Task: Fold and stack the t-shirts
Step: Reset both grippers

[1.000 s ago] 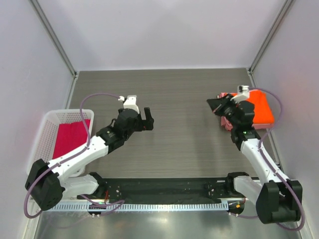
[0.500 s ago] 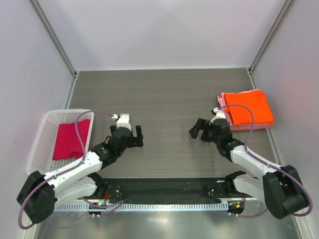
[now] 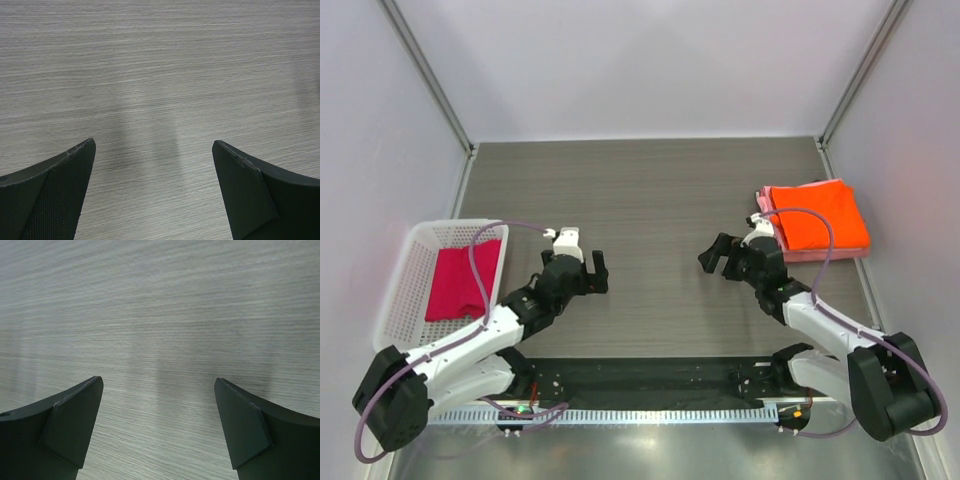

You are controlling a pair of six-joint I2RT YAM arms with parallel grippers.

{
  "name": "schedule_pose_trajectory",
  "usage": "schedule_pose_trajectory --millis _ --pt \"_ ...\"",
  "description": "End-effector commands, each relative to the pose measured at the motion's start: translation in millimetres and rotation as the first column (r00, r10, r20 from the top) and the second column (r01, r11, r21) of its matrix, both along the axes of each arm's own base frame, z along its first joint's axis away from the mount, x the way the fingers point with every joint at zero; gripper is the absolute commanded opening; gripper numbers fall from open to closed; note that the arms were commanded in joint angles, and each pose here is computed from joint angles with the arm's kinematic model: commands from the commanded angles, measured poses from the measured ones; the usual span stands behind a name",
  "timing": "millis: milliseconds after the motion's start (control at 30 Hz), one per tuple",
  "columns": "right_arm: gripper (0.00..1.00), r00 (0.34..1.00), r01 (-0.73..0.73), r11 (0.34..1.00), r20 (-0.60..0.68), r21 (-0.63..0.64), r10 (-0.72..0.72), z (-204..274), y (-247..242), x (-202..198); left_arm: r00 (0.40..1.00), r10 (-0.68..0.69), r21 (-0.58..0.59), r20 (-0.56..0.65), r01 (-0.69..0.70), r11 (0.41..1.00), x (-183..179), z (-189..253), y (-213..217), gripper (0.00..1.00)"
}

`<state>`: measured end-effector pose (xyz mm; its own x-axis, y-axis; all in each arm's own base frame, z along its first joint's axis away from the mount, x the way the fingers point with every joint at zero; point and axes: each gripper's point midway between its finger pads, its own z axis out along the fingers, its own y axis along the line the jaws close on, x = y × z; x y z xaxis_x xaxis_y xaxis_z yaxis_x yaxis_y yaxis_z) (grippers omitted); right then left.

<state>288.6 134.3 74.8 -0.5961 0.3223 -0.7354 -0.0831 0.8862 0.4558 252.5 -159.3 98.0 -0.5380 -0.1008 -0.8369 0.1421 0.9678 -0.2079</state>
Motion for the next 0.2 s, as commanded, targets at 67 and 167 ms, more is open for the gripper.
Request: schedule_pose_trajectory --millis 67,167 --pt "1.0 0.995 0.013 1.0 0.096 0.024 -0.015 22.8 0.6 9.1 0.998 0.01 -0.024 0.064 -0.009 1.0 8.2 18.1 -1.1 1.0" --pt "1.0 0.993 0.009 0.999 0.115 0.036 -0.013 27.6 1.5 8.2 0.998 0.003 -0.027 0.06 -0.001 1.0 7.9 17.5 -2.9 1.0"
